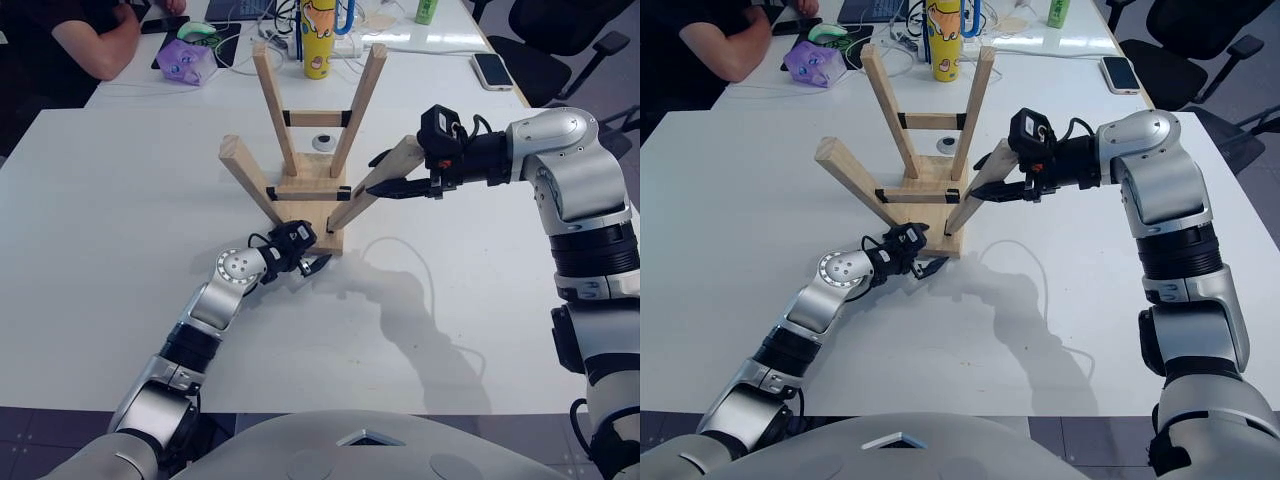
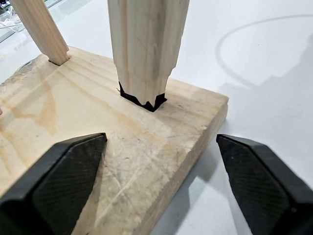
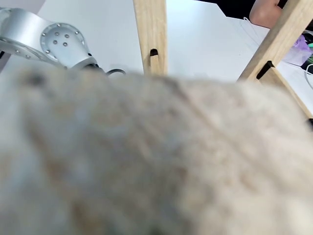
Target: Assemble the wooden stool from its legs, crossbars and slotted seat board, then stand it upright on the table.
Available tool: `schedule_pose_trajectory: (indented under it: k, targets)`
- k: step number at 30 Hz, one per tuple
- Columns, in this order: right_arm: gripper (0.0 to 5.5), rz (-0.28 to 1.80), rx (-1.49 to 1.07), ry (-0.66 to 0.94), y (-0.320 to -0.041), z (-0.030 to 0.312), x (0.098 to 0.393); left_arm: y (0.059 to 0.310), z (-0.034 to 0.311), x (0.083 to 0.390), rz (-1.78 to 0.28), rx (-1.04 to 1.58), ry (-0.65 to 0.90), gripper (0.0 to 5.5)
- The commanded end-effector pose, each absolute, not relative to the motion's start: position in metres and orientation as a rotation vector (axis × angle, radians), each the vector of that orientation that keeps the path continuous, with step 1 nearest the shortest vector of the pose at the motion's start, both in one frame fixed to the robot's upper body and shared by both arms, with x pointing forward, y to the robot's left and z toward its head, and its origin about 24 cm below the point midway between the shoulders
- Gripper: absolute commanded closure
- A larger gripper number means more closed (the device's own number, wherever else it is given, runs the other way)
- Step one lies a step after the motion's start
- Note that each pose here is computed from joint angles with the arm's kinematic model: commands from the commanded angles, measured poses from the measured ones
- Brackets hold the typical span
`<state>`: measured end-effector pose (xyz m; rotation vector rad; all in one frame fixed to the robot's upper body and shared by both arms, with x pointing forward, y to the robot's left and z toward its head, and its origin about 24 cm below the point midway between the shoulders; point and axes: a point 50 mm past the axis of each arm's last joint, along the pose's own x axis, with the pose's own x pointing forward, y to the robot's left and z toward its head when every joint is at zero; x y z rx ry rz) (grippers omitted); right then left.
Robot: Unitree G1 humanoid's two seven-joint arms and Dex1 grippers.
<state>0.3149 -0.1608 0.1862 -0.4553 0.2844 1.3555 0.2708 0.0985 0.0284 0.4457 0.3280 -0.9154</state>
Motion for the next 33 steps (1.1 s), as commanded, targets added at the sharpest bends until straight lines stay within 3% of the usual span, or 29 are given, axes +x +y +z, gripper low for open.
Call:
schedule_pose_trajectory:
  k: [1,10,19,27,33]
  targets:
    - [3.45,1.396,-0.381,0.479,-0.152,0.139,0.304,0.106,-0.008,0.252,-0.931,0.423,0.533,1.33]
    - [3.45,1.410,-0.316,0.454,-0.133,0.130,0.303,0.104,-0.009,0.252,-0.941,0.420,0.534,1.33]
    - [3.45,1.387,-0.008,0.334,-0.137,0.108,0.313,0.102,-0.009,0.252,-0.961,0.430,0.535,1.33]
    - [3.44,1.501,0.066,0.311,-0.130,0.089,0.290,0.104,-0.010,0.249,-0.963,0.427,0.546,1.33]
    - [3.43,1.341,0.167,0.251,-0.128,0.088,0.315,0.103,-0.011,0.247,-0.965,0.419,0.552,1.33]
